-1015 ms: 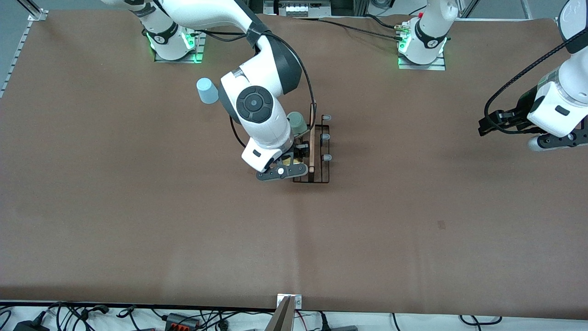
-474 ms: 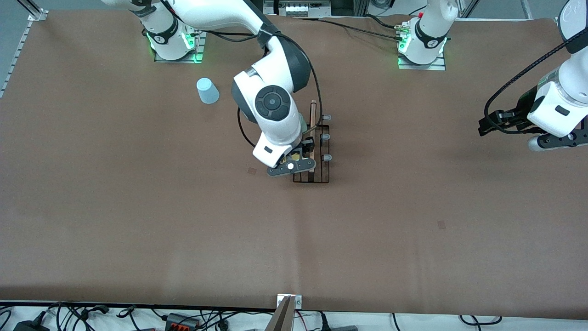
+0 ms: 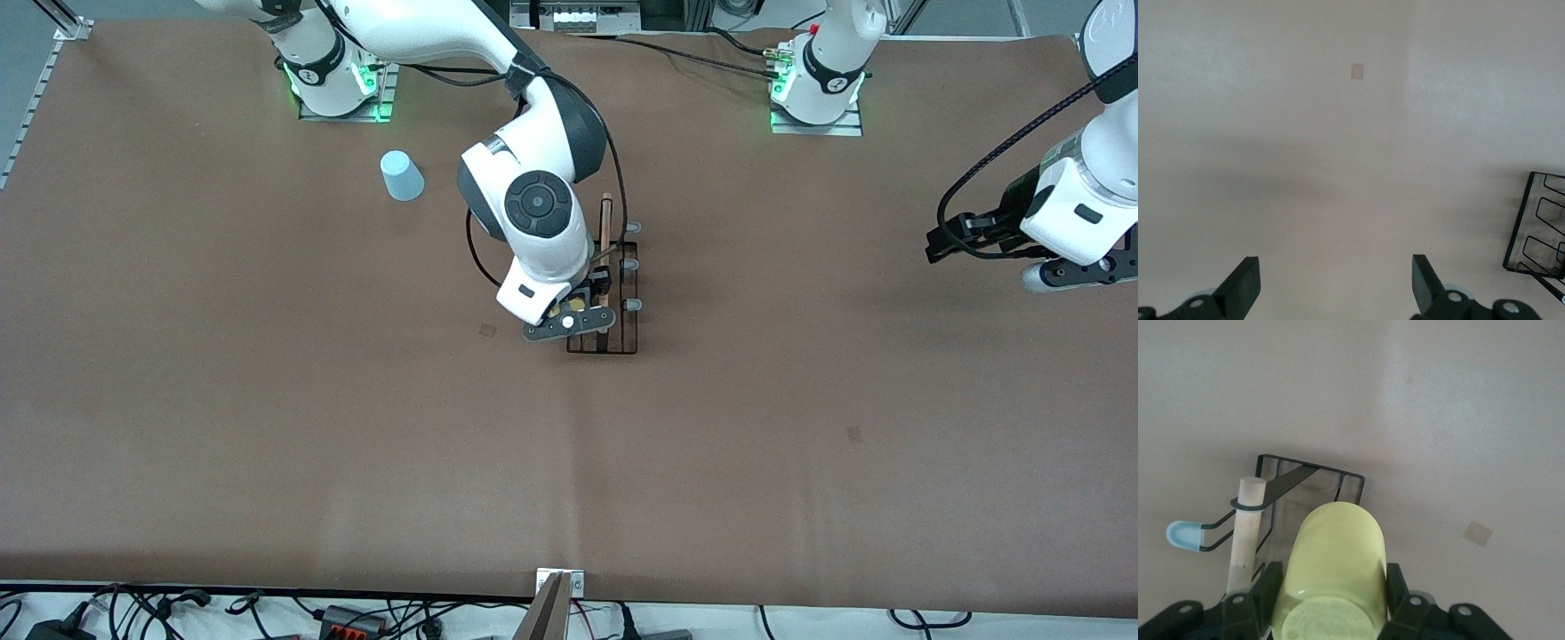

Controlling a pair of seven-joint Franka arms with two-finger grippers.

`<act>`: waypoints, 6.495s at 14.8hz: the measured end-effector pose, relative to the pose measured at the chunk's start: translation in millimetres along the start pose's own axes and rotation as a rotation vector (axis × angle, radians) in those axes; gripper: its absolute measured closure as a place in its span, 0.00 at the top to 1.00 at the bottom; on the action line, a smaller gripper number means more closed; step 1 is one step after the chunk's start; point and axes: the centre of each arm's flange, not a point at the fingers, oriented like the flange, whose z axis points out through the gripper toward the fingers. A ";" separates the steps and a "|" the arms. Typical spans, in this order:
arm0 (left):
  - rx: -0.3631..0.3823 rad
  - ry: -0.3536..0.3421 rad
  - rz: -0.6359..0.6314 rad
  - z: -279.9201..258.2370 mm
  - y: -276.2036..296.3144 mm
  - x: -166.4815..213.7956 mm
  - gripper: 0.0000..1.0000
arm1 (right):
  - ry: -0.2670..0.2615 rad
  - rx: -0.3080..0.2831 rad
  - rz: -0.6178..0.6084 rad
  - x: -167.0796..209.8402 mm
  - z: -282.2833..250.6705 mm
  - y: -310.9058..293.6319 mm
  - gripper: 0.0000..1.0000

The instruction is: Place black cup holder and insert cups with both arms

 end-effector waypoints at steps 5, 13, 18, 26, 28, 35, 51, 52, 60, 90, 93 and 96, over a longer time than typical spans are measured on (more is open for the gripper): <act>0.000 0.000 0.000 0.0 0.0 0.0 1.00 | -0.004 -0.010 0.002 2.4 18.5 0.6 0.67; 0.000 0.000 0.000 0.0 0.0 0.0 1.00 | -0.004 -0.015 0.003 3.7 29.4 0.6 0.82; 0.000 0.000 0.000 0.0 0.0 0.0 1.00 | 0.006 -0.015 0.073 5.8 16.5 3.7 1.00; 0.000 -0.002 0.000 0.2 -0.1 -0.2 1.00 | 0.038 -0.057 0.175 19.8 -73.7 65.9 1.00; 0.000 -0.002 0.000 0.2 0.0 -0.2 1.00 | 0.058 -0.083 0.214 26.8 -99.0 96.7 1.00; 0.000 -0.002 0.000 0.2 -0.1 -0.2 1.00 | 0.067 -0.162 0.191 49.2 -142.0 206.4 1.00; 0.000 -0.002 0.000 0.2 0.0 -0.3 1.00 | 0.044 -0.145 0.300 70.3 -155.2 373.8 1.00; 0.000 -0.002 0.000 0.2 0.0 -0.3 1.00 | 0.046 -0.143 0.306 70.1 -156.9 378.4 1.00; 0.000 -0.002 0.000 0.2 0.0 -0.2 1.00 | 0.061 -0.025 0.360 43.9 -207.5 458.1 1.00; 0.000 -0.002 0.000 0.2 -0.1 -0.3 1.00 | 0.061 -0.100 0.332 -49.5 -280.4 567.3 1.00; 0.000 -0.002 0.000 0.2 -0.1 -0.3 1.00 | 0.034 -0.089 0.336 -53.3 -278.9 566.9 1.00; 0.000 -0.002 0.000 0.2 0.0 -0.3 1.00 | 0.005 -0.079 0.326 -53.7 -273.2 559.9 1.00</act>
